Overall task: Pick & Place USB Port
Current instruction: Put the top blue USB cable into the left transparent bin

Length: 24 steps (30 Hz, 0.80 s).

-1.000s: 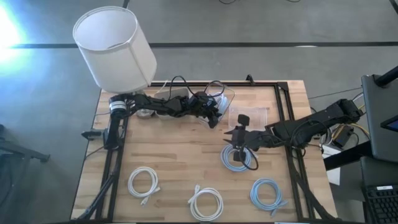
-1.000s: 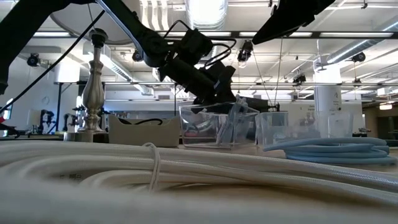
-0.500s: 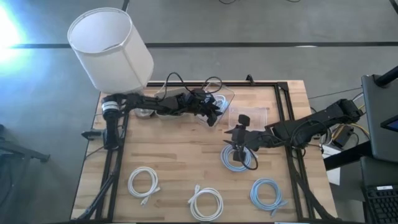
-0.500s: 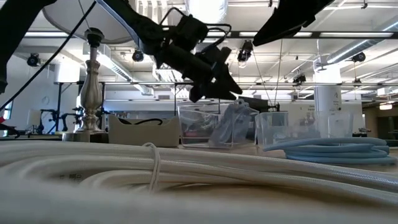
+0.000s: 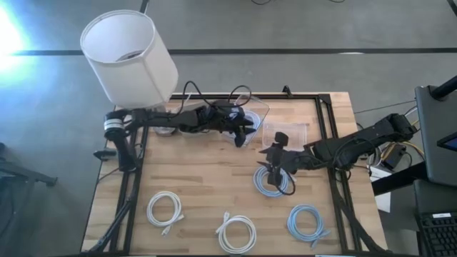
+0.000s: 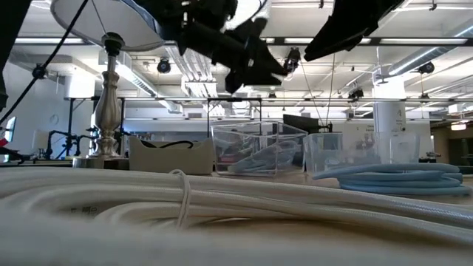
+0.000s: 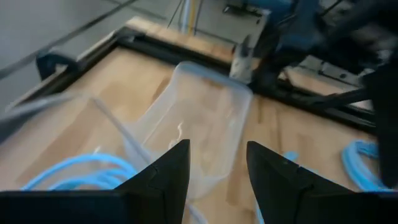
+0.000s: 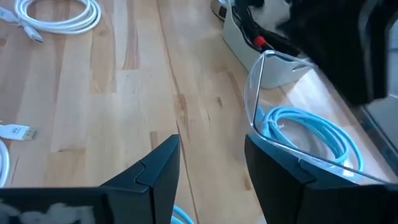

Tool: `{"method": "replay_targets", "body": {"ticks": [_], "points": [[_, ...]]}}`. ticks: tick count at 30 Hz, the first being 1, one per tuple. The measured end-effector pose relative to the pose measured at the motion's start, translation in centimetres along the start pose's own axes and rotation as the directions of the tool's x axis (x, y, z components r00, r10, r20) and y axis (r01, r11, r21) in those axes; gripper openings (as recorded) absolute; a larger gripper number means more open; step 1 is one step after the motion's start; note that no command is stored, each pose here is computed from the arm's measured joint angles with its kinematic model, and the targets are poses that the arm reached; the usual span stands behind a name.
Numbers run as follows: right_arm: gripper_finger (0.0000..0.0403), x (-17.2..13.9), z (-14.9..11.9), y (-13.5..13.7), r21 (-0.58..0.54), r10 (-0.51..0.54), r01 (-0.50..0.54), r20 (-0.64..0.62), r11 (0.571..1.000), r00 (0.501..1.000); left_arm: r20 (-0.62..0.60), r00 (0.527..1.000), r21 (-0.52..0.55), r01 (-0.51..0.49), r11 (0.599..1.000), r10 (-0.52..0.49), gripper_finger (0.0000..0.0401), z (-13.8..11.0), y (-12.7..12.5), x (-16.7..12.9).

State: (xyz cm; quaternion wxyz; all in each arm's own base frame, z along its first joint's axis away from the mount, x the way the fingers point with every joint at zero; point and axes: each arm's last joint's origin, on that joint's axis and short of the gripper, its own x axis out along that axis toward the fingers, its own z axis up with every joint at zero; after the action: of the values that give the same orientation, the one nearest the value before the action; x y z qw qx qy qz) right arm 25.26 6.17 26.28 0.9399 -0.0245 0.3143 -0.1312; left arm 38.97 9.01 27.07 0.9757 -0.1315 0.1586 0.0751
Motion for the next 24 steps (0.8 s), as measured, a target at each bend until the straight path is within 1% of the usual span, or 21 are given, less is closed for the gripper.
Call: {"method": "replay_targets", "body": {"ticks": [2,7,11,13,17,22,24], "points": [[0.0178,0.1,-0.2,0.0,0.006,0.002,-0.002,-0.007,1.0,1.0,0.018,1.0,0.02,0.018,1.0,-0.019,0.0161,0.5,-0.8,-0.5],[0.0178,0.4,-0.9,0.1,0.085,0.026,-0.023,-0.033,0.996,0.999,0.015,0.998,0.07,0.06,0.996,-0.061,0.0161,0.8,-2.7,-1.4],[0.0178,0.6,-1.6,0.2,0.085,0.066,-0.061,-0.063,0.995,0.996,0.01,0.993,0.108,0.112,0.988,-0.114,0.0161,0.9,-4.2,-1.9],[0.0177,0.8,-2.2,0.3,0.104,0.089,-0.08,-0.086,0.991,0.992,0.001,0.99,0.13,0.142,0.981,-0.143,0.0161,0.7,-5.0,-1.9],[0.0172,1.1,-3.9,0.5,0.208,0.154,-0.122,-0.148,0.971,0.977,-0.011,0.983,0.15,0.182,0.972,-0.182,0.0161,0.6,-6.1,-2.1],[0.0161,2.4,-6.5,1.0,0.314,0.157,-0.078,-0.235,0.946,0.959,-0.03,0.983,0.154,0.185,0.971,-0.183,0.0161,0.5,-6.3,-2.4],[0.0157,3.3,-7.4,1.3,0.36,0.178,-0.071,-0.272,0.93,0.946,-0.033,0.983,0.154,0.182,0.971,-0.179,0.0161,0.5,-6.3,-2.5]]}}
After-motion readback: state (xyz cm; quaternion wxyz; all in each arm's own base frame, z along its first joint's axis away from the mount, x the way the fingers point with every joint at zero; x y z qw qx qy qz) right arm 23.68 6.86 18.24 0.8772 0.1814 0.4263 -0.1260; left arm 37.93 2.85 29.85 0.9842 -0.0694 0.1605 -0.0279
